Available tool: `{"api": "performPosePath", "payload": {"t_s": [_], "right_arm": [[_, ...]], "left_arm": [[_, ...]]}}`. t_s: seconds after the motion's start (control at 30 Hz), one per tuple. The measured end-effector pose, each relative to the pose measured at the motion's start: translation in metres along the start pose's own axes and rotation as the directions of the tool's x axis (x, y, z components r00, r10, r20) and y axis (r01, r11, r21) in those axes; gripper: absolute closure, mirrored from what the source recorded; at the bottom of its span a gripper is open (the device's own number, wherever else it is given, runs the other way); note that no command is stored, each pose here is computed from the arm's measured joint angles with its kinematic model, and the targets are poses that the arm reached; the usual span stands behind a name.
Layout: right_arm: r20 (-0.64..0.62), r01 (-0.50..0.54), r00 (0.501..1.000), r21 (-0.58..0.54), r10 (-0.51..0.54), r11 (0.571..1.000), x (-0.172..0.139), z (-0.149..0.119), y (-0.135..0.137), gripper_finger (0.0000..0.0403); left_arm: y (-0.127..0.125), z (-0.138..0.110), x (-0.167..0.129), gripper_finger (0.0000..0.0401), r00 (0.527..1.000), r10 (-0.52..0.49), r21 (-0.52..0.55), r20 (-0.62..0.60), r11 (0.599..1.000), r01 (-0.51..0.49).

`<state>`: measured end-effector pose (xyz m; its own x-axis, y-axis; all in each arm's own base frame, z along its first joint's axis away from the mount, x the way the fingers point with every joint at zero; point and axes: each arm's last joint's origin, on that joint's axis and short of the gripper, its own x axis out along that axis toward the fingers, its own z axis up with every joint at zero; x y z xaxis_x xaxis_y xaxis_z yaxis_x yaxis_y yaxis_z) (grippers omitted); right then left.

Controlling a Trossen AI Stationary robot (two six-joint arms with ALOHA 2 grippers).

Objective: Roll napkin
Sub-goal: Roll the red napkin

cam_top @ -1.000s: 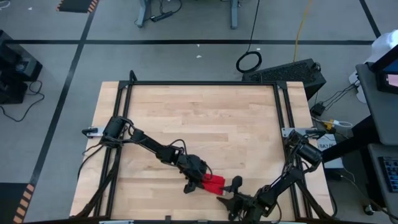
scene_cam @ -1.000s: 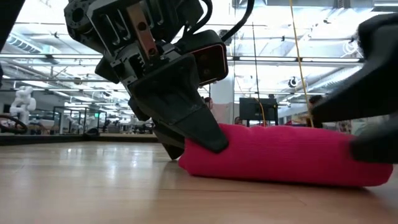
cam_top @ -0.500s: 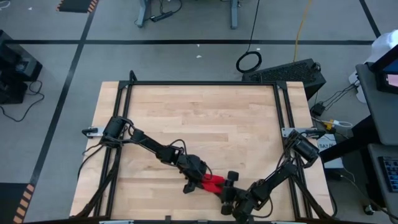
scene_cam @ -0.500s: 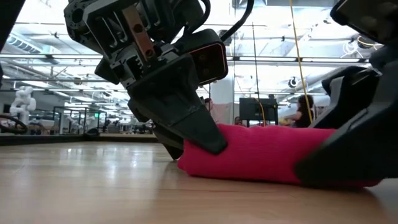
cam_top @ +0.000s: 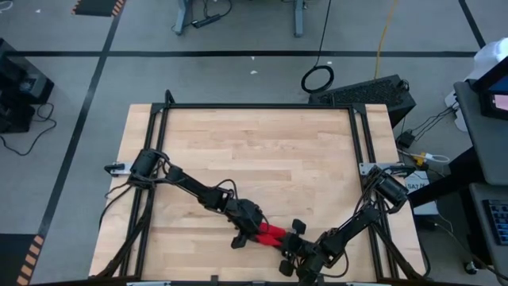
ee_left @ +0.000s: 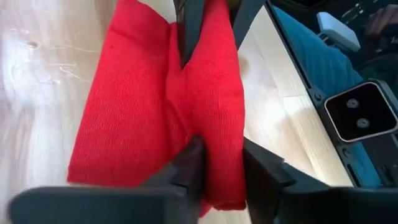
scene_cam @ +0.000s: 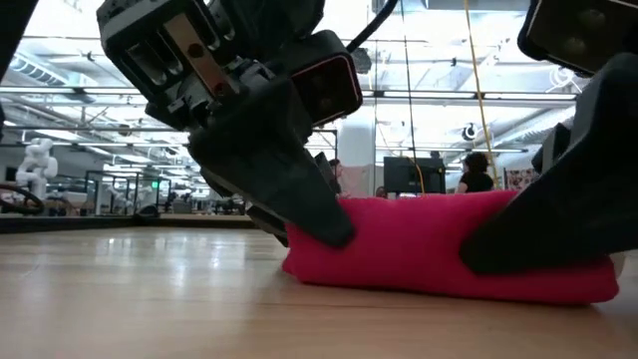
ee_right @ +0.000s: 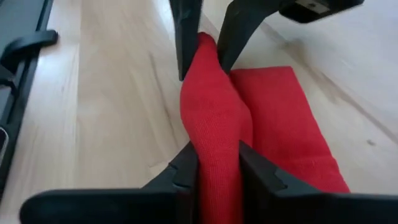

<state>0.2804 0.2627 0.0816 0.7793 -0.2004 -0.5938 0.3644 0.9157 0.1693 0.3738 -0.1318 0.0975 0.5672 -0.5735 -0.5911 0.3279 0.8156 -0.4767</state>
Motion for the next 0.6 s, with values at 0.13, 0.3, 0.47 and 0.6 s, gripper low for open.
{"api": "performPosePath", "payload": {"t_s": [0.13,0.3,0.47,0.6], "right_arm": [[-0.004,-0.014,1.0,0.03,0.014,0.999,0.001,0.0,0.001,0.033],[-0.008,-0.013,1.0,0.086,0.014,0.996,0.001,0.0,0.001,0.0333],[-0.012,-0.018,1.0,0.155,0.02,0.988,0.001,-0.001,0.001,0.0333],[-0.01,-0.021,1.0,0.182,0.024,0.983,0.001,-0.001,0.002,0.0333]], "left_arm": [[-0.006,0.005,-0.01,0.0259,1.0,0.002,-0.001,-0.011,1.0,-0.002],[-0.02,0.012,-0.021,0.0232,1.0,0.005,0.073,-0.007,0.997,-0.005],[-0.044,0.008,-0.017,0.023,0.989,0.141,0.223,0.045,0.964,-0.148],[-0.075,-0.007,-0.008,0.023,0.944,0.31,0.348,0.116,0.877,-0.331]]}}
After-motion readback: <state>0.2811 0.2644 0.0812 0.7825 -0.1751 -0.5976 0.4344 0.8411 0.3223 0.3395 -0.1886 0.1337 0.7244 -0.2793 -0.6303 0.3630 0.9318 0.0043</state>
